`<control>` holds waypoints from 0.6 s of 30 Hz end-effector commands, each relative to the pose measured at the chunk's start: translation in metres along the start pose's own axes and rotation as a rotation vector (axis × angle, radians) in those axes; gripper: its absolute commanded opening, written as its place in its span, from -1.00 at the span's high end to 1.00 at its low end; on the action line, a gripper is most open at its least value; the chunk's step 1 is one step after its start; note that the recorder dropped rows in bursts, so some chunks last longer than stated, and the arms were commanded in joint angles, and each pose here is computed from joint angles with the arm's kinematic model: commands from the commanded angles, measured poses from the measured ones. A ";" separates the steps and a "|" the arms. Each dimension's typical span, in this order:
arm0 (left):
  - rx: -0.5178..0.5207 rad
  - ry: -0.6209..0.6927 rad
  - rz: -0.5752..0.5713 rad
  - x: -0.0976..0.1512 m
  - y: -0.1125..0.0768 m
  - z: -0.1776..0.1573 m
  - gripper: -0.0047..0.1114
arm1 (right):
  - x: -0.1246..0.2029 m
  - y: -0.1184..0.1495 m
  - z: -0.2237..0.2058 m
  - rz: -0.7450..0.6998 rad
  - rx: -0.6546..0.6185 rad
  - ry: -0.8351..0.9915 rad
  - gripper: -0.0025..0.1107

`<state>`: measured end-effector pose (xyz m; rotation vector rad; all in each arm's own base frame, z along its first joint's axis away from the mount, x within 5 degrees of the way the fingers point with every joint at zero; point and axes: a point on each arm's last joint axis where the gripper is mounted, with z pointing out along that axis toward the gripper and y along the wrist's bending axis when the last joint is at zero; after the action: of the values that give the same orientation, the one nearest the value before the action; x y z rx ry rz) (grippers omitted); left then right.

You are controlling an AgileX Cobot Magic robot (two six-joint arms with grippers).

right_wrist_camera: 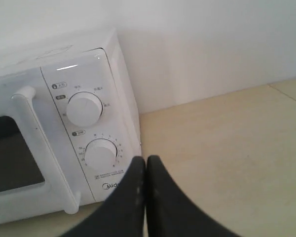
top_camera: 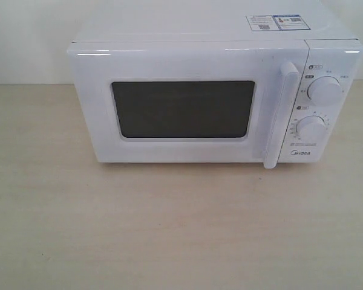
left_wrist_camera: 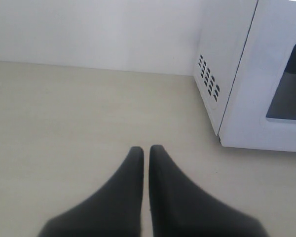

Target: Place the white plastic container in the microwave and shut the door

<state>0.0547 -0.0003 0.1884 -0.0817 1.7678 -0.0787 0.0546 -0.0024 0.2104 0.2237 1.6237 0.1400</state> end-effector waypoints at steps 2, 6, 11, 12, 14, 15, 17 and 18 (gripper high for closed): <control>-0.007 0.005 -0.002 0.001 0.001 0.000 0.84 | 0.013 -0.003 0.002 -0.058 0.015 0.049 0.96; -0.007 0.005 -0.002 0.001 0.001 0.000 0.84 | 0.016 -0.004 0.002 -0.084 0.016 0.059 0.96; -0.007 0.005 -0.002 0.001 0.001 0.000 0.84 | 0.025 -0.004 0.001 -0.123 -0.010 0.158 0.96; -0.007 0.005 -0.002 0.001 0.001 0.000 0.84 | 0.025 -0.003 0.001 -0.131 -0.029 0.164 0.96; -0.007 0.005 -0.002 0.001 0.001 0.000 0.84 | 0.026 -0.001 0.001 -0.154 -0.077 0.176 0.96; -0.007 0.005 -0.002 0.001 0.001 0.000 0.84 | 0.027 0.000 0.001 -0.163 -0.093 0.186 0.96; -0.007 0.005 -0.002 0.001 0.001 0.000 0.84 | 0.029 0.000 0.000 -0.168 -0.100 0.202 0.96; -0.007 0.005 -0.002 0.001 0.001 0.000 0.84 | 0.029 0.000 0.000 -0.168 -0.097 0.209 0.96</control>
<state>0.0547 -0.0003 0.1884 -0.0817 1.7678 -0.0787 0.0539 0.0041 0.1844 0.0233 1.8156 0.1280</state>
